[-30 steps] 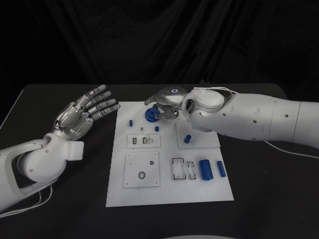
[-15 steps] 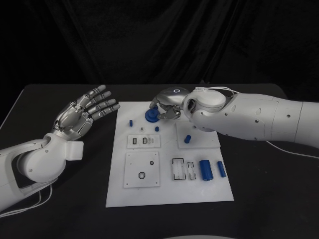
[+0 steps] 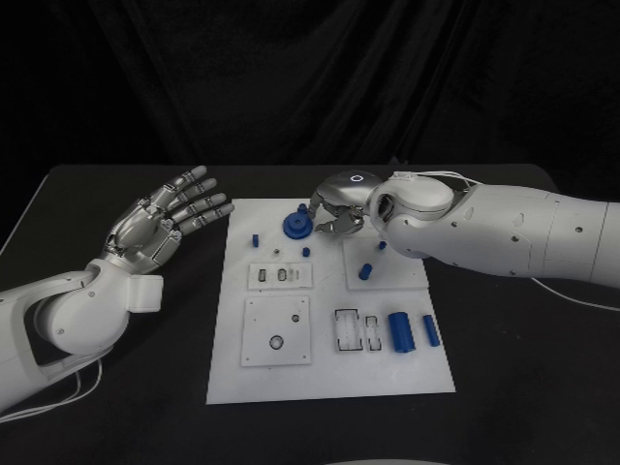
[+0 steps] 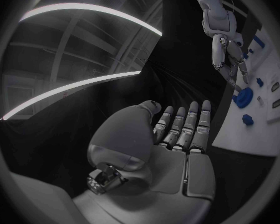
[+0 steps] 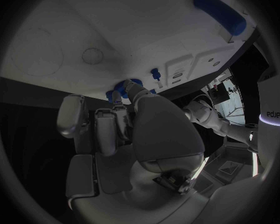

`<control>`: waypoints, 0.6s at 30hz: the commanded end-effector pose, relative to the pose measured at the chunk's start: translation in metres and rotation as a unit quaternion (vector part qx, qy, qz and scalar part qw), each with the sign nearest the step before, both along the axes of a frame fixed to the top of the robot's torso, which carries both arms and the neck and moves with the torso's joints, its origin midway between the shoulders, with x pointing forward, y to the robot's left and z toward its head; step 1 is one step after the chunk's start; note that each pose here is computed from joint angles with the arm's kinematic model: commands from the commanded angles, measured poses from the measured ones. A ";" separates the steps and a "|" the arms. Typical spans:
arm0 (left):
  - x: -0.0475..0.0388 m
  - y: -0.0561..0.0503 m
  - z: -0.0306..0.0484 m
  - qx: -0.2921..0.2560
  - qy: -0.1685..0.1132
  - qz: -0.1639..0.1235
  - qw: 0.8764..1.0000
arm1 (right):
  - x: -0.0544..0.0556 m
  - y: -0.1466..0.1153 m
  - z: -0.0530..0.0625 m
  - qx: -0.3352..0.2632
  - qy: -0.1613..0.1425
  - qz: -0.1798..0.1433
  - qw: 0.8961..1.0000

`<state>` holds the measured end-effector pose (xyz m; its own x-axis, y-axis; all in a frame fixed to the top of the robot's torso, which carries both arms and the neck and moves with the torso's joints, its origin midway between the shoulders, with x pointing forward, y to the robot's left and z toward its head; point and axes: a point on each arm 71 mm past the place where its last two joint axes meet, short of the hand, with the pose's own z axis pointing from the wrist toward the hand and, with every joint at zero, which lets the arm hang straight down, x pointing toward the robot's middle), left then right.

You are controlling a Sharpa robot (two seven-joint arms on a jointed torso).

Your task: Assemble the parts on the task board

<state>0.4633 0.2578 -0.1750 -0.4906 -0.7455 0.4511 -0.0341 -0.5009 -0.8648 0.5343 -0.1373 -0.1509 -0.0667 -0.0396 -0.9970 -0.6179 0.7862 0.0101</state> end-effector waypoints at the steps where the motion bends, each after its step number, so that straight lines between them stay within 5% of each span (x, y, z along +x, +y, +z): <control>1: -0.0009 0.001 0.0013 -0.008 -0.004 -0.002 1.000 | -0.002 -0.007 0.002 0.015 -0.019 -0.003 1.000; 10: -0.0018 0.004 0.0014 -0.006 -0.003 0.002 1.000 | -0.010 -0.032 0.009 0.030 -0.032 -0.020 0.999; 18: -0.0018 0.006 0.0013 -0.004 -0.003 0.006 1.000 | -0.018 -0.064 0.034 0.033 -0.045 -0.054 0.997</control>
<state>0.4616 0.2645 -0.1746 -0.4810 -0.7528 0.4493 -0.0289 -0.4986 -0.8664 0.5155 -0.1957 -0.1232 -0.0013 0.0200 -0.9998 -0.5685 0.8225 0.0172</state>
